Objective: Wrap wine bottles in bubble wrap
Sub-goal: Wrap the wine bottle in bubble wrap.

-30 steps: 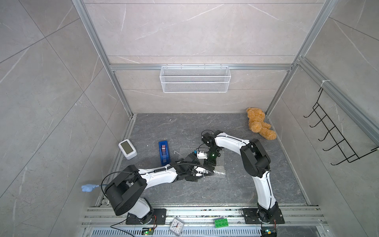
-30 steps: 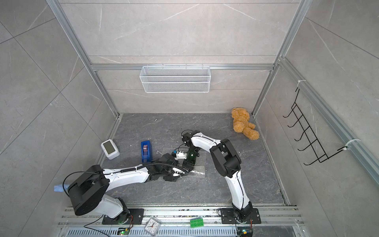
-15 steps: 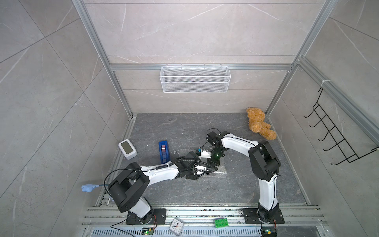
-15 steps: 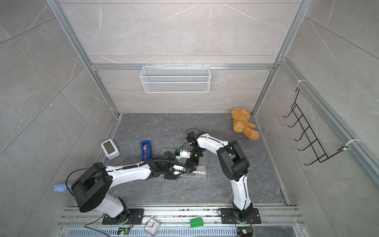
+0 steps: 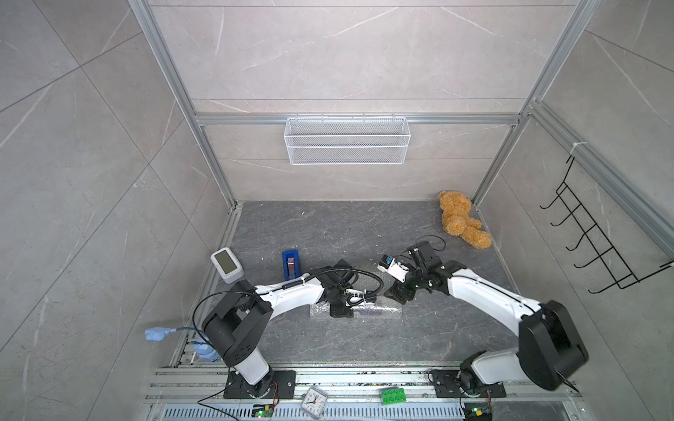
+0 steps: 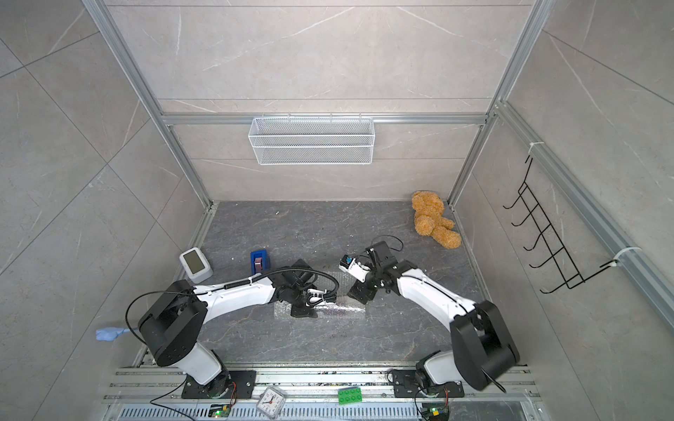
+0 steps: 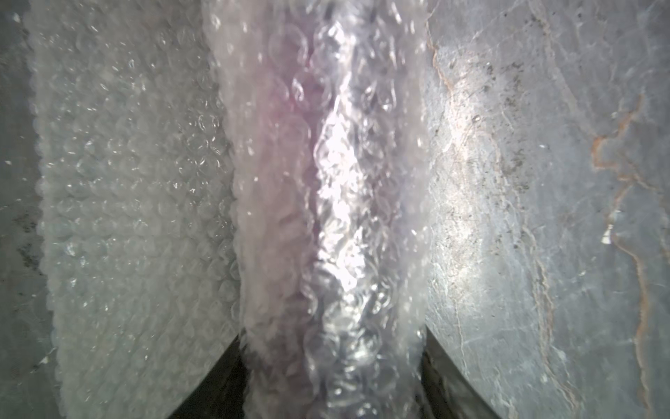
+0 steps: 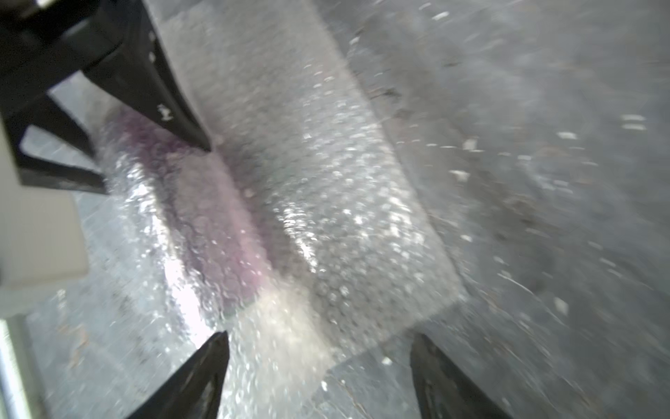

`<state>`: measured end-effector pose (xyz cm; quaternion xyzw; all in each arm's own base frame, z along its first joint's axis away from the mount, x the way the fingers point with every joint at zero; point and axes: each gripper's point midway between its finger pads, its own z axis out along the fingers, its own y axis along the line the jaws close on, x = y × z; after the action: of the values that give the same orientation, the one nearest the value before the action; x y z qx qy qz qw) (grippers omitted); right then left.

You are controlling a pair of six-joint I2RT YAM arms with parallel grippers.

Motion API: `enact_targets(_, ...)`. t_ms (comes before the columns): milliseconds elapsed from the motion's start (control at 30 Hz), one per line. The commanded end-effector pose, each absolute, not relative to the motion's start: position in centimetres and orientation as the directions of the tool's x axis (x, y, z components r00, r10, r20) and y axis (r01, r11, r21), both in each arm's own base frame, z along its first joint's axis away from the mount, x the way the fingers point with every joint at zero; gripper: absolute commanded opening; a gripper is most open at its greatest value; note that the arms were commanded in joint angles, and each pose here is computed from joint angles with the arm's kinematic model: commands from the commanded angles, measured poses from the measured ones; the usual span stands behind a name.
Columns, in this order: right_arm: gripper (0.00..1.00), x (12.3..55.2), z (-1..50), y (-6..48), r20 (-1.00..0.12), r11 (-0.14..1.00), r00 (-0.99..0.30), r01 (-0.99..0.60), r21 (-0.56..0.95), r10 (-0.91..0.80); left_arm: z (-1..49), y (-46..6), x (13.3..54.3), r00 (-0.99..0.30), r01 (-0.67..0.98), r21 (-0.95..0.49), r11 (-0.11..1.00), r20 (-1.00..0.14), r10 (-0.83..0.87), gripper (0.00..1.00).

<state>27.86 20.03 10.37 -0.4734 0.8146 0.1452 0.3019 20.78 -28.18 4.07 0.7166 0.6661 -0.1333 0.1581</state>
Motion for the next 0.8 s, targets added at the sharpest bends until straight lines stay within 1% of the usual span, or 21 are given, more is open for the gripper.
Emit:
enact_targets(0, 0.79, 29.6, 12.8, 19.3, -0.732, 0.623, -0.342, -0.77, -0.14, -0.588, 3.5, -26.8, 17.9, -0.031, 0.984, -0.177, -0.034, -0.351, 0.936, 0.3)
enact_targets(67, 0.79, 28.6, 12.9, 18.9, -0.74, 0.622, -0.317, -0.764, -0.171, -0.593, 3.6, -26.9, 17.8, -0.072, 0.97, -0.241, -0.015, -0.35, 0.934, 0.3)
enact_targets(133, 0.78, 27.8, 13.6, 19.4, -0.754, 0.604, -0.255, -0.765, -0.226, -0.605, 3.8, -26.9, 17.9, -0.108, 0.957, -0.291, 0.004, -0.344, 0.933, 0.29)
enact_targets(233, 0.78, 26.5, 14.3, 21.0, -0.746, 0.539, -0.135, -0.775, -0.331, -0.652, 3.8, -26.8, 18.0, -0.151, 0.936, -0.351, 0.03, -0.323, 0.934, 0.29)
enact_targets(300, 0.78, 25.5, 14.0, 21.7, -0.716, 0.489, -0.061, -0.77, -0.41, -0.696, 3.8, -26.6, 18.1, -0.187, 0.917, -0.394, 0.055, -0.306, 0.933, 0.29)
enact_targets(467, 0.77, 22.9, 13.2, 24.1, -0.673, 0.356, 0.108, -0.781, -0.513, -0.732, 3.9, -26.2, 18.5, -0.25, 0.878, -0.47, 0.095, -0.279, 0.927, 0.28)
enact_targets(600, 0.77, 21.3, 11.4, 26.0, -0.572, 0.2, 0.235, -0.779, -0.594, -0.786, 3.6, -25.8, 18.5, -0.291, 0.834, -0.537, 0.125, -0.236, 0.927, 0.3)
enact_targets(767, 0.78, 21.7, 9.5, 27.7, -0.434, 0.052, 0.316, -0.756, -0.652, -0.844, 3.4, -25.9, 18.6, -0.333, 0.791, -0.593, 0.151, -0.21, 0.919, 0.3)
